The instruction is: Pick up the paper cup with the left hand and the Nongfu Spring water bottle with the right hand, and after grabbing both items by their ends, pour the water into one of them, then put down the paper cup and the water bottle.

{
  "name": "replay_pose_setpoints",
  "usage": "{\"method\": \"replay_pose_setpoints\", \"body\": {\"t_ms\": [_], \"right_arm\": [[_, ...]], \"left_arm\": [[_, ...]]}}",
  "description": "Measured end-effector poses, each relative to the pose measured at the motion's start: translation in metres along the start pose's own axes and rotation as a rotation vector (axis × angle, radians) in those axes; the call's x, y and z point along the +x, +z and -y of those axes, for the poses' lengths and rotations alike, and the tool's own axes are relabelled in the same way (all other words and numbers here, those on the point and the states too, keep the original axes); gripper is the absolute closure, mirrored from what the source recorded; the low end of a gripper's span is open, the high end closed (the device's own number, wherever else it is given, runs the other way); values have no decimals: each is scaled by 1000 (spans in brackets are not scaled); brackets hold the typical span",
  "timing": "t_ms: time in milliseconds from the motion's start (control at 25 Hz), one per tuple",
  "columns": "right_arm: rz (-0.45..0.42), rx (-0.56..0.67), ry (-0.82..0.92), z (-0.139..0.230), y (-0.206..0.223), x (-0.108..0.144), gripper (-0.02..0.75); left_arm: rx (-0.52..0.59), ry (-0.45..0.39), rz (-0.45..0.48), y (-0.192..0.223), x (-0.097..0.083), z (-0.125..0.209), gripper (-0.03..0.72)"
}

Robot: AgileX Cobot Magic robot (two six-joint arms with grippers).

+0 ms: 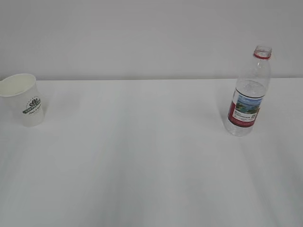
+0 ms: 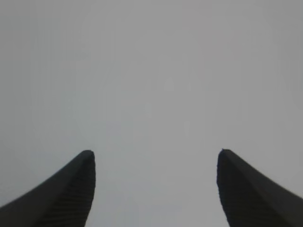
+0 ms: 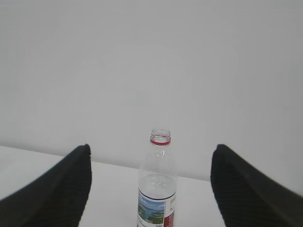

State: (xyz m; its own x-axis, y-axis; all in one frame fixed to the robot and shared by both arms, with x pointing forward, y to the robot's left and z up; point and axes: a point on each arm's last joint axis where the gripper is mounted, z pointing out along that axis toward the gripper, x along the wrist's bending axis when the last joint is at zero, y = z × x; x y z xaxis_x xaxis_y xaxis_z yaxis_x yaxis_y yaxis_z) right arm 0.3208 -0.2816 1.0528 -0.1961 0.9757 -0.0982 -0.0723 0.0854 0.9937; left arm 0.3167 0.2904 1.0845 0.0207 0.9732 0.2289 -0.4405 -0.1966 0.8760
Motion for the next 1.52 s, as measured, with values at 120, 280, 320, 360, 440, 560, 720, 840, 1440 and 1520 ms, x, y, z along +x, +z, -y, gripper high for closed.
{"method": "replay_pose_setpoints", "body": {"t_ms": [120, 280, 320, 360, 440, 560, 720, 840, 1440, 1520], "right_arm": [[-6, 8, 0, 1, -7, 1, 145], [-9, 1, 0, 1, -14, 1, 145], [-10, -1, 0, 1, -15, 1, 145], [-10, -3, 0, 1, -16, 1, 145], [-12, -1, 0, 1, -19, 1, 145], [-13, -3, -1, 1, -22, 1, 145], [-13, 4, -1, 3, -27, 1, 145], [-24, 15, -2, -2, -32, 2, 146], [-54, 211, -58, -18, -50, 0, 147], [-59, 229, -59, -22, -53, 0, 147]], "left_arm": [[-7, 6, -21, -10, 1, -5, 104], [-13, 8, -46, -23, 2, -10, 111], [-6, 13, -53, -26, 3, -10, 113], [-6, 18, -59, -29, 3, -12, 115], [-9, 21, -71, -34, 4, -16, 116], [-18, 13, -88, -40, 5, -20, 116], [-4, 5, -104, -46, 6, -20, 119], [22, 2, -110, -46, 7, -19, 120], [243, -101, -196, -54, 22, -45, 129], [315, -117, -208, -58, 24, -48, 139]]}}
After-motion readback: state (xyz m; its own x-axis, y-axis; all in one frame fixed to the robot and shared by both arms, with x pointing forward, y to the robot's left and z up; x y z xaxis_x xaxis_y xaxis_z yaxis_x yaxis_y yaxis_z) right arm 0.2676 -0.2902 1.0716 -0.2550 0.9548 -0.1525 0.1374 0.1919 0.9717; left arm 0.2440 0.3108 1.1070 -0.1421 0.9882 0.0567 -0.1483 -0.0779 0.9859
